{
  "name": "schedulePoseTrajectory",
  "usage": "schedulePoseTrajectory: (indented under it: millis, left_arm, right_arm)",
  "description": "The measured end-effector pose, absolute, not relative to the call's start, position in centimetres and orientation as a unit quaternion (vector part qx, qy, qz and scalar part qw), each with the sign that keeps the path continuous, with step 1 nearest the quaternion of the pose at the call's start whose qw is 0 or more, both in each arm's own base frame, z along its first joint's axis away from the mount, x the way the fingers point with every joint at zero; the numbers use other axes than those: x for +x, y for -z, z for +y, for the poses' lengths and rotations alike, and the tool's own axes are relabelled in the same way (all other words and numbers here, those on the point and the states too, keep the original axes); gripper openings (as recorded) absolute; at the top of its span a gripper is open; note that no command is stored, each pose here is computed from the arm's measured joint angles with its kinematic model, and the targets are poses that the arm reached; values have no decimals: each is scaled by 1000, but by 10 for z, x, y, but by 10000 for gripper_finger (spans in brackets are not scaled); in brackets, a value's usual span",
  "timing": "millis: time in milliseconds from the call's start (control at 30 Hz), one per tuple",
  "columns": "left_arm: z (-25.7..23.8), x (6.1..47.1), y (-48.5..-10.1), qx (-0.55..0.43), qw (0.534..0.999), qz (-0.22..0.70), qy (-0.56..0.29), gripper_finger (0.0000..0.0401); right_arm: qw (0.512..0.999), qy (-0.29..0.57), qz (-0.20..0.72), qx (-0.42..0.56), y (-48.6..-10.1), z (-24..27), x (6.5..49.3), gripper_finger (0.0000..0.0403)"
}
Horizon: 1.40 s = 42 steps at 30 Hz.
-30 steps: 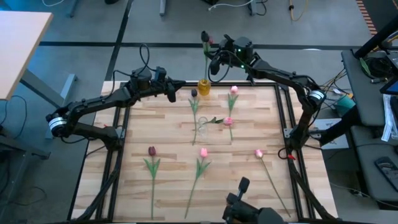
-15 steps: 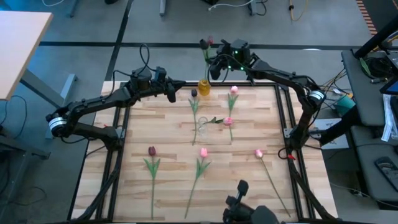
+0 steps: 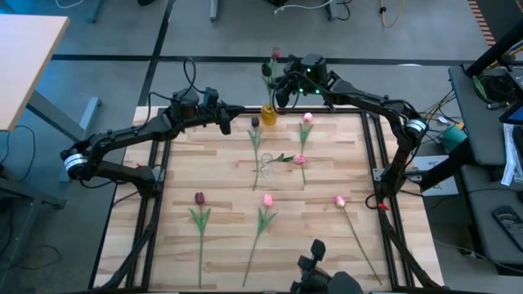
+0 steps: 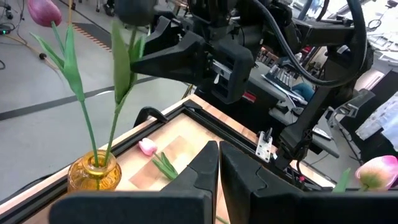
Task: Sort flowers into vase by color
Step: Put the bottom black flower into the yellow transparent vase, then put the pink flower into the transparent vase
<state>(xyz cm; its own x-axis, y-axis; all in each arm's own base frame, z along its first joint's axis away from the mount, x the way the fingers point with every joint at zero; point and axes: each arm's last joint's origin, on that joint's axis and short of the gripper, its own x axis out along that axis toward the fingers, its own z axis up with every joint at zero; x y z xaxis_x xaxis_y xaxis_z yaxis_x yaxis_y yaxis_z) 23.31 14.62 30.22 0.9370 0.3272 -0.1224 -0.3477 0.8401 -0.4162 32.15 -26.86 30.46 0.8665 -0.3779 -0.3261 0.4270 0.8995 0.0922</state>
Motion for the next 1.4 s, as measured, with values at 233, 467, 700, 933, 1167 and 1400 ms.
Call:
schedulePoseTrajectory:
  millis: [233,467,700,933,1167,1400]
  left_arm:
    - [146,233,-305,-216,961,11,-174,0]
    - [146,233,-305,-215,961,9,-173,0]
    - [146,234,-305,-215,961,9,-173,0]
    - [145,234,-305,-216,961,11,-171,0]
    - [140,237,-305,-216,963,13,-162,0]
    - [139,237,-305,-216,963,13,-161,0]
  right_arm:
    - [959,219,148,101,-307,-267,320,146]
    - [948,234,175,125,-319,-266,319,148]
    - [949,235,176,113,-349,-258,310,136]
    - [949,230,181,118,-376,-235,290,68]
    - [929,243,240,146,-369,-208,269,13]
    - [883,268,291,252,-307,-175,243,12]
